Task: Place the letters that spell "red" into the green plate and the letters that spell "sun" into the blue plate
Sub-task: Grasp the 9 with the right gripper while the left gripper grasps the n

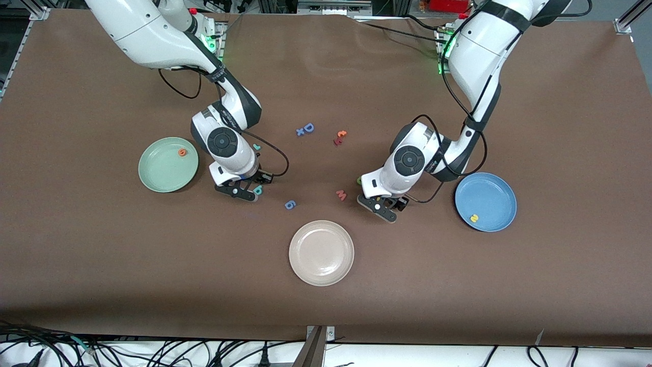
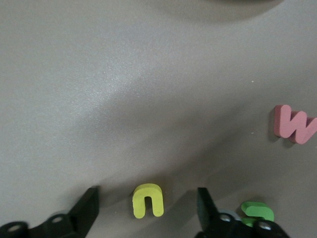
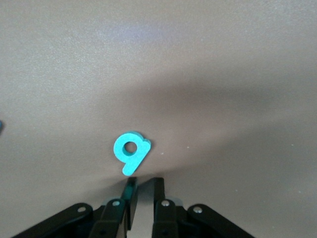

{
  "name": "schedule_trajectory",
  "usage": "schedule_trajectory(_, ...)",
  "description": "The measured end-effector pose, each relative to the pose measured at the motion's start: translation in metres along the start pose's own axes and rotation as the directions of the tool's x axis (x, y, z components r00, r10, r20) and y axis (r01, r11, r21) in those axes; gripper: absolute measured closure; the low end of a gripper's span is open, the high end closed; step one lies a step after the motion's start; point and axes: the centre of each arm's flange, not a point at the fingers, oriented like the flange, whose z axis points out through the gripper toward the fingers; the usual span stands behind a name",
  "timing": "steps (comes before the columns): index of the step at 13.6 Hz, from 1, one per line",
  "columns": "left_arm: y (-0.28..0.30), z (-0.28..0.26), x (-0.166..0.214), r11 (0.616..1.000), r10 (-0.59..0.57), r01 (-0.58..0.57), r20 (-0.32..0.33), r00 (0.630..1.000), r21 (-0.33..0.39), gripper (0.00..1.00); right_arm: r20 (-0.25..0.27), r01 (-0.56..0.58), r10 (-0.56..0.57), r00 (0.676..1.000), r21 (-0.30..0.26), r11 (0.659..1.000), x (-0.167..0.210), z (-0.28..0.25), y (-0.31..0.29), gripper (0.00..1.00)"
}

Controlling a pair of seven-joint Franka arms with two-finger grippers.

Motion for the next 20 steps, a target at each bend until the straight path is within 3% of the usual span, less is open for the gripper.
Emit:
schedule_trajectory(2, -0.001, 0.0, 0.0, 1.0, 0.007, -0.007, 0.001, 1.0, 0.012, 0.22, -0.001, -0.002, 0.002, 1.0, -0.001, 1.0, 0.001, 0.0, 0.001, 0.65)
schedule_trajectory(3, -0.002, 0.0, 0.0, 1.0, 0.007, -0.007, 0.0, 1.0, 0.016, 0.27, -0.004, -0.002, 0.002, 1.0, 0.002, 1.0, 0.002, -0.001, 0.0, 0.65)
schedule_trajectory(6, -0.002, -0.001, 0.001, 1.0, 0.0, 0.0, -0.002, 1.0, 0.017, 0.3, -0.029, -0.002, 0.002, 1.0, 0.026, 1.0, 0.009, -0.009, -0.005, 0.62)
schedule_trajectory(14, -0.001, -0.004, 0.003, 0.999, -0.033, 0.033, -0.009, 0.999, 0.02, 0.5, -0.076, 0.029, -0.025, 0.997, 0.044, 0.999, 0.017, -0.005, -0.006, 0.62)
schedule_trajectory(15, -0.002, -0.004, 0.003, 0.999, -0.035, 0.035, -0.01, 0.999, 0.021, 0.57, -0.077, 0.029, -0.026, 0.997, 0.046, 0.999, 0.017, -0.004, -0.006, 0.59)
schedule_trajectory(16, -0.002, -0.004, 0.003, 0.999, -0.04, 0.04, -0.01, 0.999, 0.021, 0.57, -0.076, 0.029, -0.025, 0.997, 0.046, 0.999, 0.017, -0.003, -0.006, 0.57)
schedule_trajectory(17, -0.001, -0.005, 0.003, 0.999, -0.045, 0.045, -0.01, 0.999, 0.021, 0.59, -0.075, 0.028, -0.025, 0.997, 0.046, 0.999, 0.017, -0.002, -0.006, 0.48)
schedule_trajectory(20, -0.002, -0.005, 0.003, 0.998, -0.056, 0.057, -0.011, 0.998, 0.021, 0.63, -0.074, 0.029, -0.025, 0.997, 0.047, 0.998, 0.017, 0.0, -0.006, 0.47)
